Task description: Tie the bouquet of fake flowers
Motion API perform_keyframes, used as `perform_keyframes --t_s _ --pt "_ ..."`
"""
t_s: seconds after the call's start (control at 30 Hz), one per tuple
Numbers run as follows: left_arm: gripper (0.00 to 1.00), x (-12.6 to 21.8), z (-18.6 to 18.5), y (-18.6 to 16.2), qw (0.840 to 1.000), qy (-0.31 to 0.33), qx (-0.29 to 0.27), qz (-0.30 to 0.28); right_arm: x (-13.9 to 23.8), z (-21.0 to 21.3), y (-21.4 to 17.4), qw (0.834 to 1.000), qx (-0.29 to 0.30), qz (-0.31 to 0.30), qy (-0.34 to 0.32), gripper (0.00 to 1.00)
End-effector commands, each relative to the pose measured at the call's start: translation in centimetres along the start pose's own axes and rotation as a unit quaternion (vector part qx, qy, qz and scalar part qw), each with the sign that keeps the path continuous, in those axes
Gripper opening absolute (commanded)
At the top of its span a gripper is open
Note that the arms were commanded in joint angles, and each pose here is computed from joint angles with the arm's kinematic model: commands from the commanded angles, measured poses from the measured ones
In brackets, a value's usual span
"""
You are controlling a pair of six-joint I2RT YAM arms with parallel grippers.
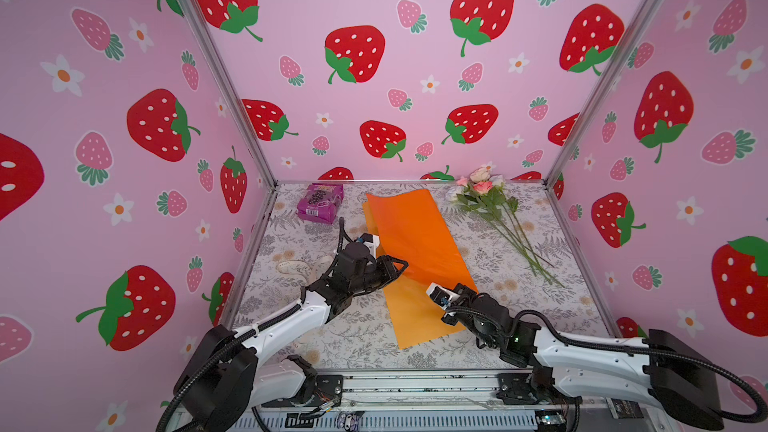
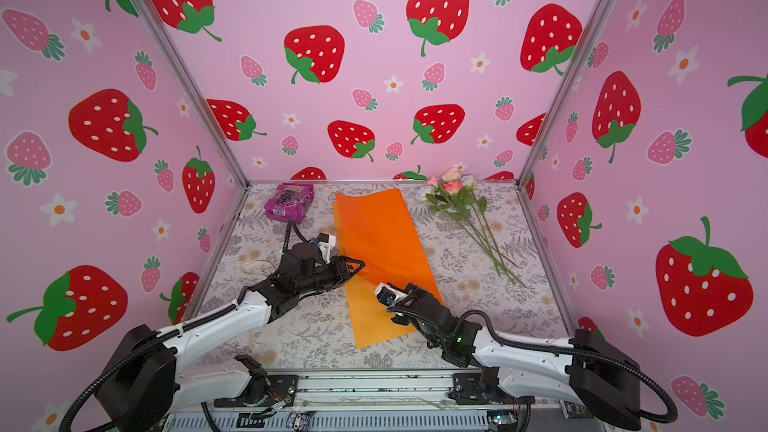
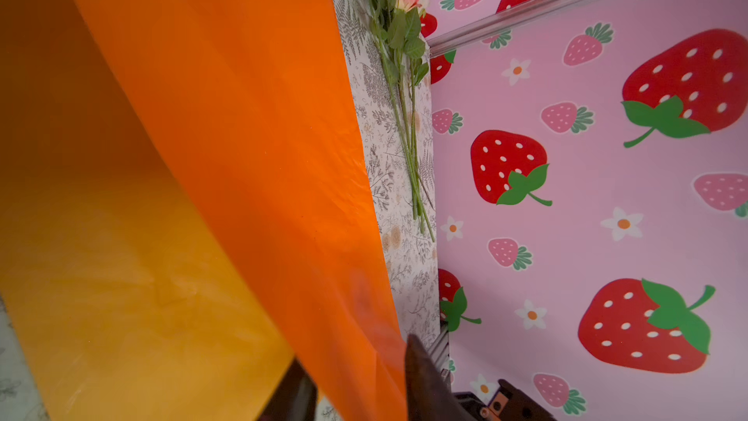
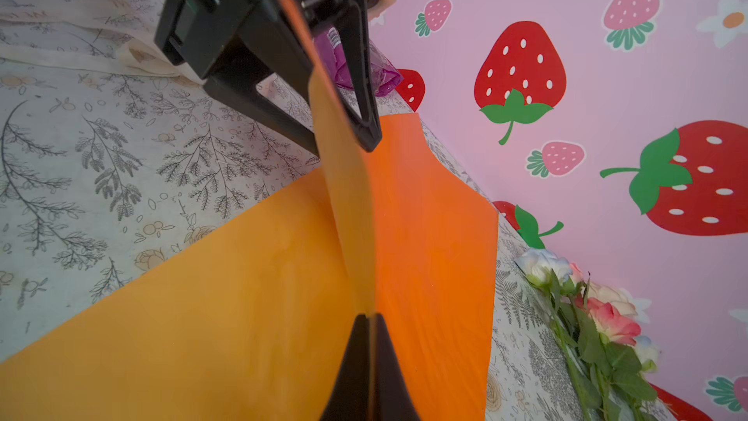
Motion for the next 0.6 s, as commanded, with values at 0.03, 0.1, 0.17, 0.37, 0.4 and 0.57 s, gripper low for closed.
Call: perform_keyframes --t_s 0.03,0.1,0.17,0.37,0.4,0.57 --pt "0.68 2.0 -1.2 0.5 0.998 0.029 -0.041 -0.03 1.0 -1.8 1.0 0.994 -0.076 -0.039 -0.062 0.0" --pt "0.81 2.9 -1.6 0.4 0.997 0.03 -0.062 -0.044 1.2 -2.5 0.9 0.99 -0.113 -0.043 -0.076 0.0" --pt "0.85 3.8 -2.1 0.3 0.994 0.029 -0.089 -0.052 1.2 -3.2 0.6 0.983 -0.158 -0.043 -0.082 0.0" --pt "0.85 5.1 -2.6 -0.2 0.986 0.026 -0.146 -0.075 2.0 -6.2 -0.1 0.946 -0.296 -0.08 -0.107 0.0" --pt "0.84 4.9 -2.4 -0.3 0.986 0.024 -0.15 -0.071 2.1 -6.6 -0.2 0.94 -0.313 -0.084 -0.109 0.0" --pt "0.7 1.7 -1.7 0.1 0.985 0.066 -0.162 -0.013 2.5 -7.8 -1.0 0.919 -0.361 -0.105 -0.117 0.0"
Point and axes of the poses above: each gripper's point midway between its finger pads, its own x axis back along the fingers, its own z axis along the line the jaws close on, y = z × x, the point moved 10 cm from there along x, back along the fingers, and after that the axes turned 4 degrees about x, right-handed, at the moved point
